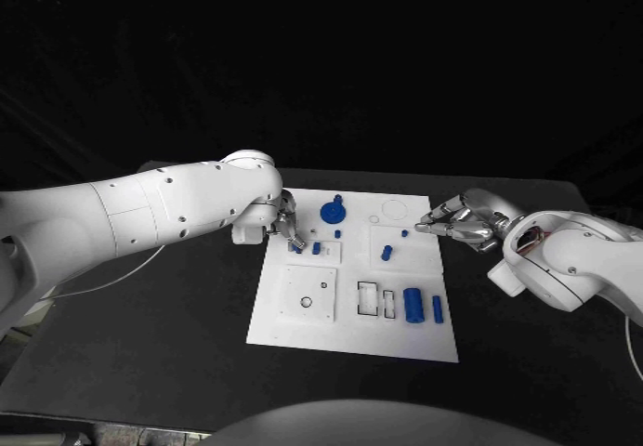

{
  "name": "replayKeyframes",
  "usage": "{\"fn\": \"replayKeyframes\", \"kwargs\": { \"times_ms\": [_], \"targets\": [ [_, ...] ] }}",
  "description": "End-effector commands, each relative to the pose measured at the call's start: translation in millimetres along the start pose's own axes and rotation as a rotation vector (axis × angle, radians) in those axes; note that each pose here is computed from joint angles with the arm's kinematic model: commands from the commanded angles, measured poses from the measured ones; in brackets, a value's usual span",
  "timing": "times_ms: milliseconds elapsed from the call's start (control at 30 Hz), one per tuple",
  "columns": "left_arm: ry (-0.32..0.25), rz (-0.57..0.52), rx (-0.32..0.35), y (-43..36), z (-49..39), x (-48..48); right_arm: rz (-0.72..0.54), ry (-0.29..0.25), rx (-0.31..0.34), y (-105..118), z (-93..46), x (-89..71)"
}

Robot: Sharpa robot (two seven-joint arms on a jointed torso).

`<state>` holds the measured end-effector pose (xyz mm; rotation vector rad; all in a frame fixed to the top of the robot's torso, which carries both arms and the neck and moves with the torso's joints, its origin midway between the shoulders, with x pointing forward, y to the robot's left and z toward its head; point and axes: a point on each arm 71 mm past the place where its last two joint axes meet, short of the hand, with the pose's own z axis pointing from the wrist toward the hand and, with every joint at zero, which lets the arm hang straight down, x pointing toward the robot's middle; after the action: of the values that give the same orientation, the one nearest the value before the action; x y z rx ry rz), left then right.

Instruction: Assemble the parts on the task board

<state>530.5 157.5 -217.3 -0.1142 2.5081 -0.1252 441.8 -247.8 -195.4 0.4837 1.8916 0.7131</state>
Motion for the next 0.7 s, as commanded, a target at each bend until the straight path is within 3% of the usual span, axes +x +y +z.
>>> {"fn": "replayKeyframes", "kwargs": {
  "times_ms": [33,700],
  "targets": [
    [0.008,0.014,0.013,-2.5,0.2,0.7,-0.006,0.005,-0.003,0.5,-0.1,1.0],
    [0.018,0.016,0.015,-4.8,4.0,1.6,-0.006,0.007,-0.002,0.6,-0.2,1.3]
  ]
}}
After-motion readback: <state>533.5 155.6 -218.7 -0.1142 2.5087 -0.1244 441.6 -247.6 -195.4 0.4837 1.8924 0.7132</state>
